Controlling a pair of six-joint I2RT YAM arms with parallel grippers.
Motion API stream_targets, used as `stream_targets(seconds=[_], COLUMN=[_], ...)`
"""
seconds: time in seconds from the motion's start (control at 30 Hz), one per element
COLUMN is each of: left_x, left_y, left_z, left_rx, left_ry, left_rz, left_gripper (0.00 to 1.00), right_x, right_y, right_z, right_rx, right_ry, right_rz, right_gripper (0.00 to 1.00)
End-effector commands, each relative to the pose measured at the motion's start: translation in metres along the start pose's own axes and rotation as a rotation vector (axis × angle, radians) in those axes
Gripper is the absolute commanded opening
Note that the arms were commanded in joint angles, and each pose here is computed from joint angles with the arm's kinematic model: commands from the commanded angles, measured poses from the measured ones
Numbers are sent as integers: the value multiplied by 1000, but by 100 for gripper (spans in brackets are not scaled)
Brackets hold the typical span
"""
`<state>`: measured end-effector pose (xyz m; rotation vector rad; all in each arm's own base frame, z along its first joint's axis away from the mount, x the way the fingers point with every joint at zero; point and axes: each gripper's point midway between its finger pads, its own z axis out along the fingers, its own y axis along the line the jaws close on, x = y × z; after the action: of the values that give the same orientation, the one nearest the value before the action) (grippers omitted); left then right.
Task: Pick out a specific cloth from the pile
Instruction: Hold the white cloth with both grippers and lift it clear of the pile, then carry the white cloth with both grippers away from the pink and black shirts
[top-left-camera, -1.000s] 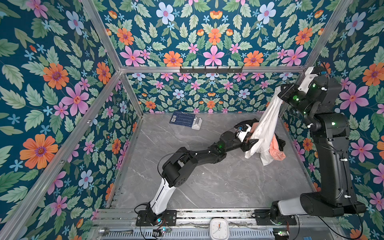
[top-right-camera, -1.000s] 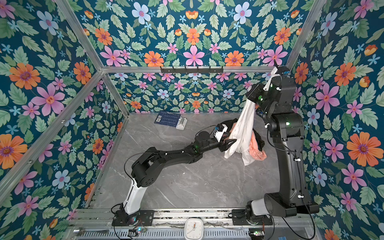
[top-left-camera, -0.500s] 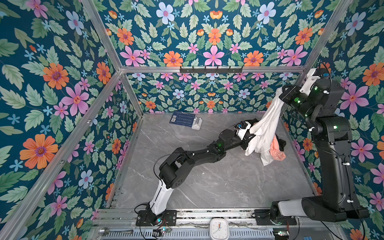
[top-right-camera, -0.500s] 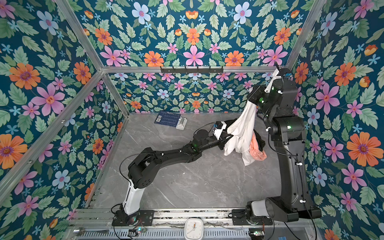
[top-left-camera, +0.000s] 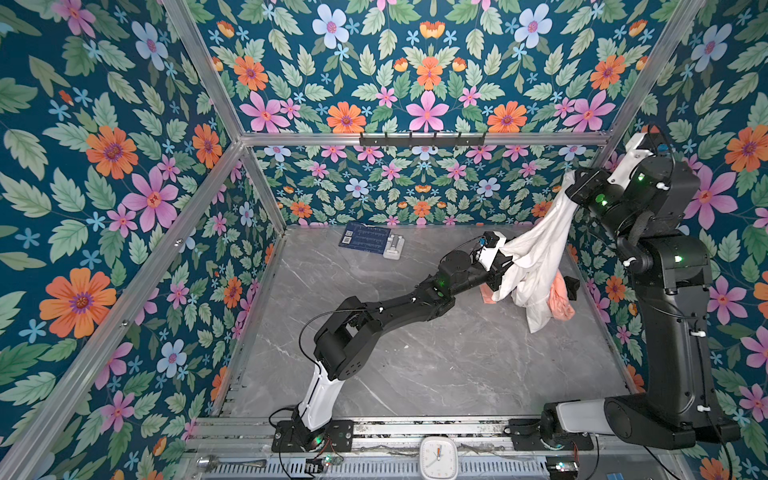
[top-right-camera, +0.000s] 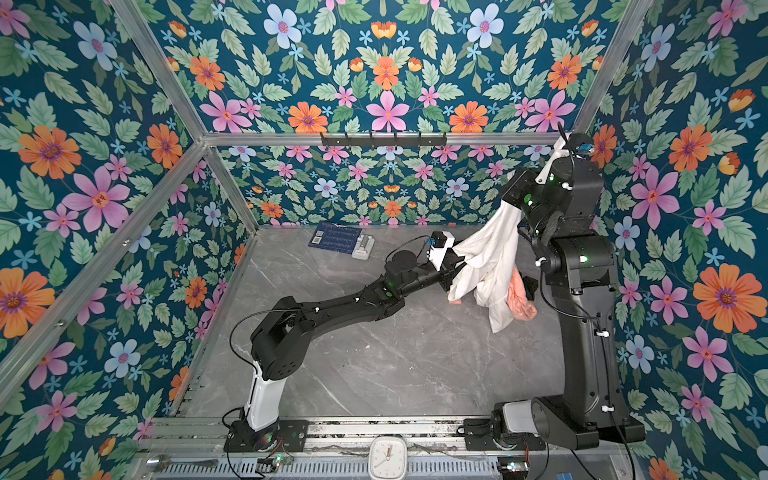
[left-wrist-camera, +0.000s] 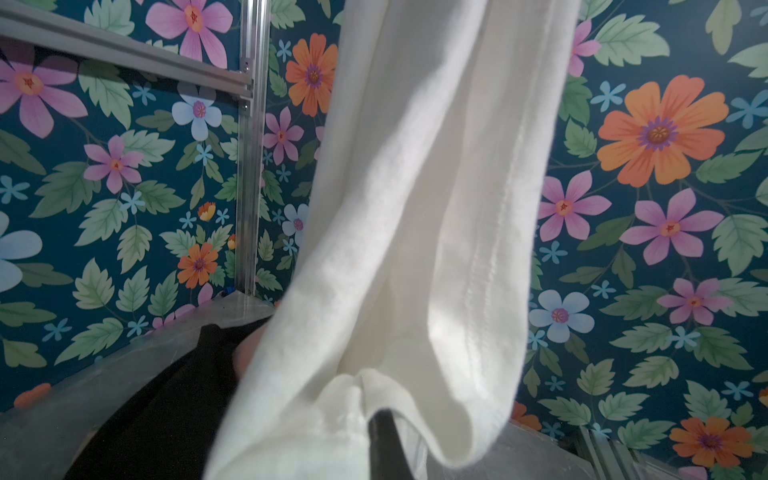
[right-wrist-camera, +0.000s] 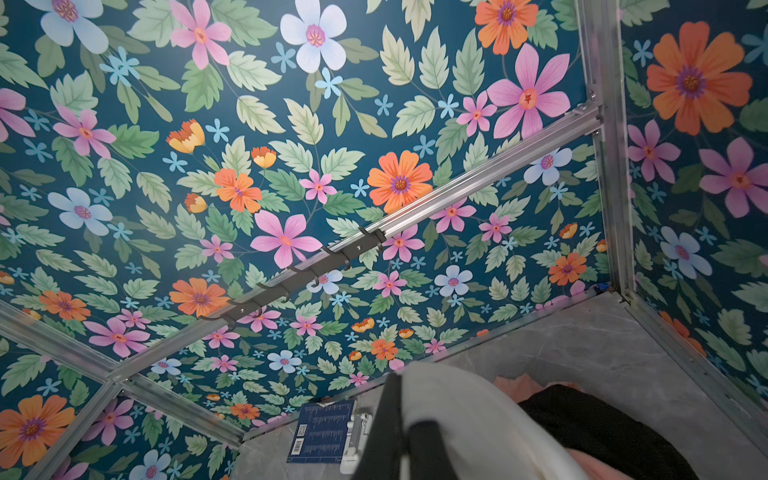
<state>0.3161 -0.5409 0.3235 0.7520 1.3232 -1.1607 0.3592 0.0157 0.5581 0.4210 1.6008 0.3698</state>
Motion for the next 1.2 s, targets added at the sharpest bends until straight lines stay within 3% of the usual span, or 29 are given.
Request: stream_targets(seconds=[0.0, 0.6, 1.17], left_x=[-25, -91, -155], left_y=[-12, -7, -23], left_z=[2, 36, 13], left_rx=[30, -1, -4], left_ry=[-49, -170, -296], left_rz=[12, 48, 91], left_gripper=[0, 0, 0], right_x=[-29, -47, -54], right_y=[8, 7, 22], right_z=[-9, -20, -38], right_rx=[-22, 6, -76], right_ry=[-114, -176, -174], right_rz=[-17, -57, -5], right_gripper=[0, 0, 0])
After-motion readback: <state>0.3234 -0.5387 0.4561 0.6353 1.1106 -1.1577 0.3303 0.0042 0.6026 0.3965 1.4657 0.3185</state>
